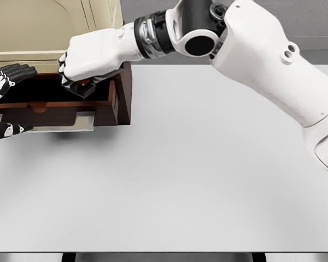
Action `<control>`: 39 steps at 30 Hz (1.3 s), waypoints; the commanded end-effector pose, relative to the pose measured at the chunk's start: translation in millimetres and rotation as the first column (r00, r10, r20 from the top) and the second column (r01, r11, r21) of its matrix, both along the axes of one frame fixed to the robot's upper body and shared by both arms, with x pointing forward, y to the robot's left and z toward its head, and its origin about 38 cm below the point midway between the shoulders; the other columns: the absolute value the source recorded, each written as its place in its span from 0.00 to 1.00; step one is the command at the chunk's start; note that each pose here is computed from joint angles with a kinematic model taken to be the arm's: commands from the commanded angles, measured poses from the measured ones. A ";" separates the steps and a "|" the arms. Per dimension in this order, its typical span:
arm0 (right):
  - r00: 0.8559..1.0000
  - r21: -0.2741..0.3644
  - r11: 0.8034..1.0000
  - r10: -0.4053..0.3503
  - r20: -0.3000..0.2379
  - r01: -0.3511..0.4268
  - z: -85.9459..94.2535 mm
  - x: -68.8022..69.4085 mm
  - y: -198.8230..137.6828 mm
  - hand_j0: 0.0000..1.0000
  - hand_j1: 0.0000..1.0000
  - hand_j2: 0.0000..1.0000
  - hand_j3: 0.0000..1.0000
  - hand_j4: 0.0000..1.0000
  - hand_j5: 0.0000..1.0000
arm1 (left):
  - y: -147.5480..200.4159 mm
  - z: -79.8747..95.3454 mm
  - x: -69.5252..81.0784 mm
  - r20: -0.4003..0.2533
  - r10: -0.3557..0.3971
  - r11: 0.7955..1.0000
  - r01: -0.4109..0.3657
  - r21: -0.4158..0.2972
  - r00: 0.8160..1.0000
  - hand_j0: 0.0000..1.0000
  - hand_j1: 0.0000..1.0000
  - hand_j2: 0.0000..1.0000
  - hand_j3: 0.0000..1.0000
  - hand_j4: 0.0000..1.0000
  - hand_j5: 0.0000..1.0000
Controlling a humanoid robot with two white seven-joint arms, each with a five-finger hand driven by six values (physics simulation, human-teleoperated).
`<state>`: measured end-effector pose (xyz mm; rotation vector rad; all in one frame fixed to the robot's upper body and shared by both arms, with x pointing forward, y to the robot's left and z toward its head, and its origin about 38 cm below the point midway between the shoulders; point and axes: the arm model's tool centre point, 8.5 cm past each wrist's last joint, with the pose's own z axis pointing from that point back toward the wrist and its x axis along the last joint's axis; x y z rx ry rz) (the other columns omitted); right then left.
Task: Open the cabinet drawer with left arm, and place a switch into the drawer with right arm
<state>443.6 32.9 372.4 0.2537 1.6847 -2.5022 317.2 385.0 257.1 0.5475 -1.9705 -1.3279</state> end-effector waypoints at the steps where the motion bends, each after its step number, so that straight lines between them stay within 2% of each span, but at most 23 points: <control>1: 1.000 0.004 1.000 -0.011 -0.015 0.011 -1.5 4.3 7.3 0.36 0.36 0.36 0.36 0.36 0.36 | 0.3 0.6 0.0 -0.001 -0.001 1.000 0.001 -0.007 1.000 1.00 1.00 1.00 1.00 1.00 1.00; 9: 0.999 -0.014 0.999 -0.042 -0.033 0.041 -9.2 14.2 17.4 0.36 0.36 0.36 0.36 0.36 0.36 | 0.3 0.6 0.0 -0.001 -0.001 1.000 0.001 -0.007 1.000 1.00 1.00 1.00 1.00 1.00 1.00; 14: 0.998 -0.021 0.999 -0.045 -0.039 0.044 -12.4 15.2 20.0 0.37 0.37 0.37 0.37 0.37 0.37 | 0.3 0.6 0.0 -0.001 -0.001 1.000 0.001 -0.007 1.000 1.00 1.00 1.00 1.00 1.00 1.00; 15: 0.998 -0.021 0.999 -0.045 -0.039 0.044 -12.4 15.2 20.0 0.39 0.39 0.39 0.39 0.39 0.39 | 0.2 1.1 0.2 0.001 -0.001 1.000 0.001 -0.007 1.000 1.00 1.00 1.00 1.00 1.00 1.00; 16: 0.998 -0.025 0.999 -0.046 -0.034 0.045 -12.7 15.5 19.8 0.46 0.46 0.46 0.46 0.46 0.46 | 0.3 0.6 0.0 -0.001 -0.001 1.000 0.001 -0.007 1.000 1.00 1.00 1.00 1.00 1.00 1.00; 17: 0.998 -0.031 0.998 -0.051 -0.021 0.050 -13.0 16.3 19.5 0.71 0.71 0.71 0.71 0.71 0.71 | 0.3 0.6 0.0 -0.001 -0.001 1.000 0.001 -0.007 1.000 1.00 1.00 1.00 1.00 1.00 1.00; 18: 0.998 -0.035 0.998 -0.058 -0.020 0.057 -13.9 18.1 18.5 1.00 1.00 1.00 1.00 1.00 1.00 | 0.3 0.6 0.0 -0.001 -0.001 1.000 0.001 -0.007 1.000 1.00 1.00 1.00 1.00 1.00 1.00; 25: 0.999 -0.033 0.998 -0.050 -0.018 0.050 -13.0 16.0 19.6 1.00 1.00 1.00 1.00 1.00 1.00 | 0.3 0.6 0.0 -0.001 -0.001 1.000 0.001 -0.007 1.000 1.00 1.00 1.00 1.00 1.00 1.00; 26: 0.999 -0.028 0.999 -0.044 -0.017 0.044 -11.2 14.3 19.1 1.00 1.00 1.00 1.00 1.00 1.00 | 0.3 0.6 0.0 -0.001 -0.001 1.000 0.001 -0.007 1.000 1.00 1.00 1.00 1.00 1.00 1.00; 27: 1.000 -0.021 1.000 -0.014 -0.008 0.013 -9.4 5.1 20.2 1.00 1.00 1.00 1.00 1.00 1.00 | 0.3 0.6 0.0 -0.001 -0.001 1.000 0.001 -0.007 1.000 1.00 1.00 1.00 1.00 1.00 1.00; 28: 1.000 -0.021 1.000 0.010 0.015 -0.010 -6.9 -3.6 10.8 1.00 1.00 1.00 1.00 1.00 1.00 | 0.3 0.6 0.0 -0.001 -0.001 1.000 0.001 -0.007 1.000 1.00 1.00 1.00 1.00 1.00 1.00; 31: 0.996 -0.041 0.999 0.026 0.086 -0.022 -10.3 -28.9 -59.6 1.00 1.00 1.00 1.00 1.00 1.00 | -0.2 0.0 0.0 -0.002 -0.001 1.000 0.001 -0.008 1.000 1.00 1.00 1.00 1.00 1.00 1.00; 32: 0.994 -0.027 1.000 -0.003 0.110 0.006 -5.1 -32.9 -88.5 1.00 1.00 1.00 1.00 1.00 1.00 | -0.6 0.3 -0.1 -0.001 -0.003 1.000 0.003 -0.008 1.000 1.00 1.00 1.00 1.00 1.00 1.00; 33: 0.993 -0.015 0.998 -0.058 0.105 0.060 -8.8 -30.4 -118.3 1.00 1.00 1.00 1.00 1.00 1.00 | -0.6 0.8 0.1 0.001 -0.003 1.000 0.003 -0.010 1.000 1.00 1.00 1.00 1.00 1.00 1.00; 34: 0.983 0.006 0.990 -0.141 0.116 0.141 -3.2 -24.5 -156.2 1.00 1.00 1.00 1.00 1.00 1.00 | -0.6 0.9 0.1 0.001 -0.003 1.000 0.003 -0.011 1.000 1.00 1.00 1.00 1.00 1.00 1.00; 36: 0.949 0.046 0.954 -0.299 0.103 0.295 -2.6 -15.6 -222.7 1.00 1.00 1.00 1.00 1.00 1.00 | -1.6 -0.1 0.2 -0.002 -0.007 1.000 0.007 -0.013 1.000 1.00 1.00 1.00 1.00 1.00 1.00; 38: 0.905 0.075 0.906 -0.422 0.060 0.417 -15.6 -15.5 -275.8 1.00 1.00 1.00 1.00 1.00 1.00 | -3.3 1.4 1.6 0.002 -0.012 1.000 0.012 -0.013 1.000 1.00 1.00 1.00 1.00 1.00 1.00; 39: 0.875 0.096 0.873 -0.483 0.031 0.478 -24.2 -18.4 -302.9 1.00 1.00 1.00 1.00 1.00 1.00 | -3.4 3.3 2.4 0.008 -0.013 1.000 0.013 -0.013 1.000 1.00 1.00 1.00 1.00 1.00 1.00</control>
